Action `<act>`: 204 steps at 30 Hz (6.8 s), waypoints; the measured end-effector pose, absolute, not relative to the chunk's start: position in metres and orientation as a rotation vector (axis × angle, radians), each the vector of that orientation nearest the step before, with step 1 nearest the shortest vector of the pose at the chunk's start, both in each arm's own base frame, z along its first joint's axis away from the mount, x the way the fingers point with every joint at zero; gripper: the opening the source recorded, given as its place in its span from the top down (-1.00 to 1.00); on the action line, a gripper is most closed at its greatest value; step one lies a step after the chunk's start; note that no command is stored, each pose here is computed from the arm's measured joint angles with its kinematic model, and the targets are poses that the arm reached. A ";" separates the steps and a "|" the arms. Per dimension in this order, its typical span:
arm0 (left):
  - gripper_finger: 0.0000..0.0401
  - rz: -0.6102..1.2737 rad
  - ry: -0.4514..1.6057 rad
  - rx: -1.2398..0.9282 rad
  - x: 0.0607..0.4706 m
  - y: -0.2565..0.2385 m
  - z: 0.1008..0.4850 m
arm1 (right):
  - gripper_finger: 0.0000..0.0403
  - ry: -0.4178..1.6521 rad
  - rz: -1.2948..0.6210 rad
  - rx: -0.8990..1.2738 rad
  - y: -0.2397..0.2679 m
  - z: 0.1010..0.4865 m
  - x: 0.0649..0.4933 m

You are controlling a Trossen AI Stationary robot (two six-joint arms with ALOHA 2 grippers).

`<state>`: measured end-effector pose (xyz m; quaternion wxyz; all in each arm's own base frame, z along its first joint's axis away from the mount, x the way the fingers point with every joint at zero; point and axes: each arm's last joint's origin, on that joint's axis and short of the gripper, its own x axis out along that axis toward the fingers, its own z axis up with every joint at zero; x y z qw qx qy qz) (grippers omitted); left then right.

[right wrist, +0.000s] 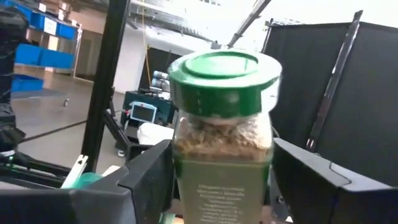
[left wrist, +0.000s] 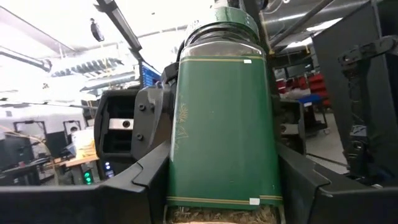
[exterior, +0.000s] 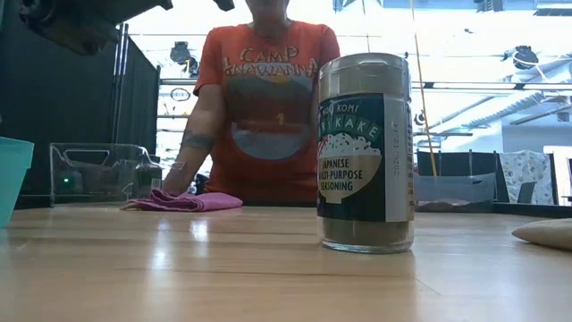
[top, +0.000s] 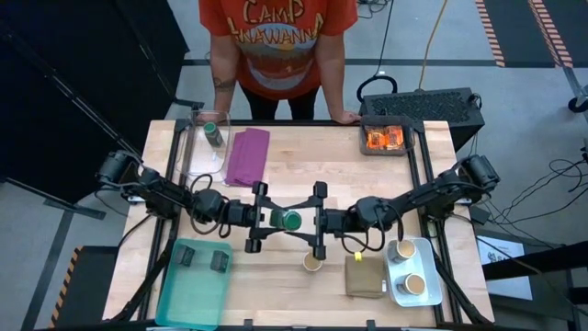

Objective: Sort spices by type
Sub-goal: Put the green seasoning bottle into the transparent bin

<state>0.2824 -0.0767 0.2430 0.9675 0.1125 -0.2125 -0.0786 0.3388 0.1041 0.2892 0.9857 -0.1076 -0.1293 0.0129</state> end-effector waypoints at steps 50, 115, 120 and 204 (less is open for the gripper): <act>-0.64 0.225 -0.094 0.200 0.319 -0.077 0.266 | 0.16 0.413 -0.477 -0.432 0.098 0.281 0.311; -0.05 0.898 0.197 0.058 0.229 -0.017 0.309 | -0.52 0.482 -0.572 -0.151 0.051 0.295 0.309; -0.05 0.972 0.286 -0.173 0.161 0.008 0.311 | -0.52 0.514 -0.519 -0.082 0.026 0.292 0.313; -0.25 1.729 0.401 -0.680 0.143 0.093 0.176 | -0.52 0.519 -0.517 -0.043 0.001 0.288 0.315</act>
